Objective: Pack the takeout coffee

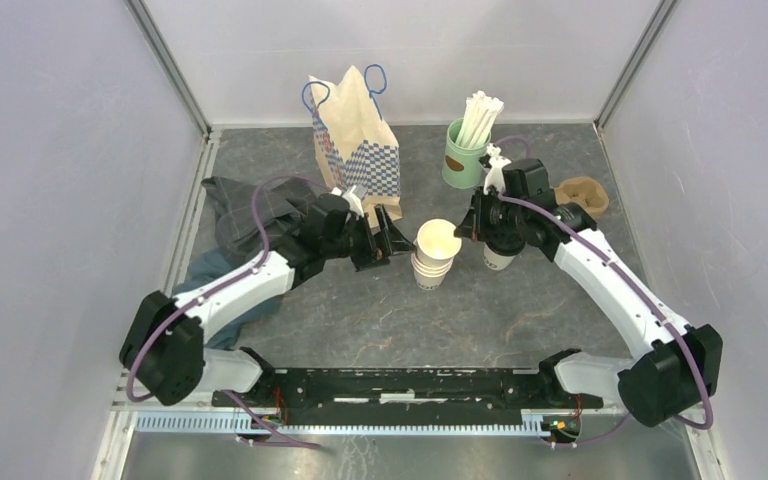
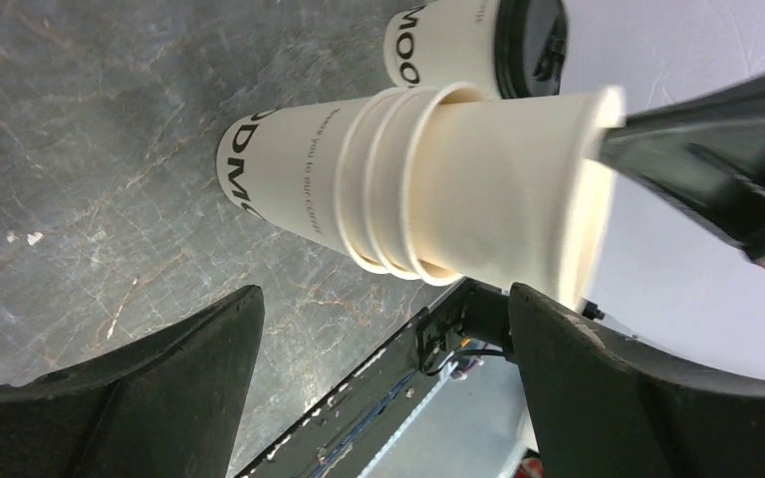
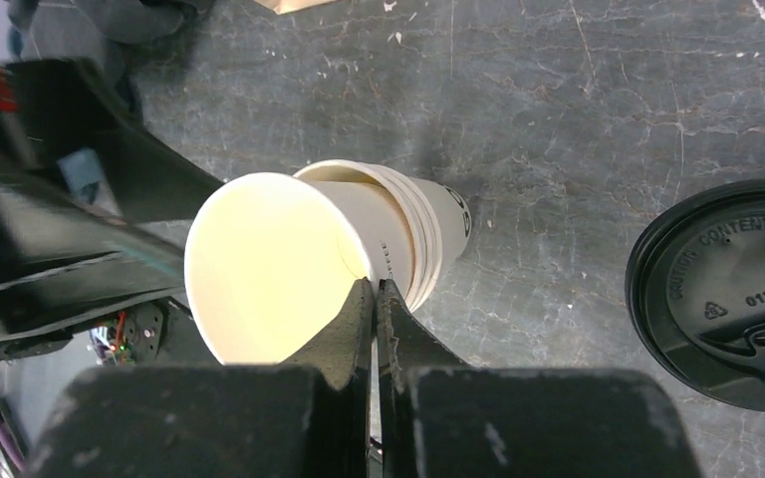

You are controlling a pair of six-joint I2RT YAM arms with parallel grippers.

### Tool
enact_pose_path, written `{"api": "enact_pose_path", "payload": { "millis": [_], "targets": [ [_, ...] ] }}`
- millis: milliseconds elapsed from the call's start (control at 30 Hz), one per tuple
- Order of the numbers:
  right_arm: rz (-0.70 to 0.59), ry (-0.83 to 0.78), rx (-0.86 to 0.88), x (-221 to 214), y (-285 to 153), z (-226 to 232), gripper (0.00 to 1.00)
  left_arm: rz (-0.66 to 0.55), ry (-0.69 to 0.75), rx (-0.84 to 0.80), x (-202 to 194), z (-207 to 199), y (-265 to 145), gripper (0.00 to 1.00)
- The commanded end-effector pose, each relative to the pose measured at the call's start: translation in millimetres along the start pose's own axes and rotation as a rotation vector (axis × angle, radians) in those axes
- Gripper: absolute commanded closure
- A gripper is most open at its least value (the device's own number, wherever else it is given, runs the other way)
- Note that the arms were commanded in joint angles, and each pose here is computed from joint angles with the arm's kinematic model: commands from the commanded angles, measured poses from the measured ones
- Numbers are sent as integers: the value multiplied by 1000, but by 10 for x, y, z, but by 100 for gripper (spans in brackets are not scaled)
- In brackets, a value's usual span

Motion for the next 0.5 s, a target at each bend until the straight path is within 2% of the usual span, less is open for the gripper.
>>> {"api": "enact_pose_path", "payload": {
  "millis": [0,167,467],
  "targets": [
    [-12,-49,-13,-40,23,33,100,-59,193,-26,81,-306,-306,1],
    [-12,-98,-83,-100,64,-7,100,-125,240,9,102,-436,-618,0],
    [-120,-89,-327,108,79,-257,100,-177,262,-2,85,-658,-997,0]
  ]
}}
Point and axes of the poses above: each gripper's point midway between its finger pads, its own y axis out along the fingers, its own z axis along the line the jaws close on, x = y × z, the point moved 7 cm from there along -y, back along the fingers, and after that the axes turned 13 degrees about -y, right-handed, at the moved point
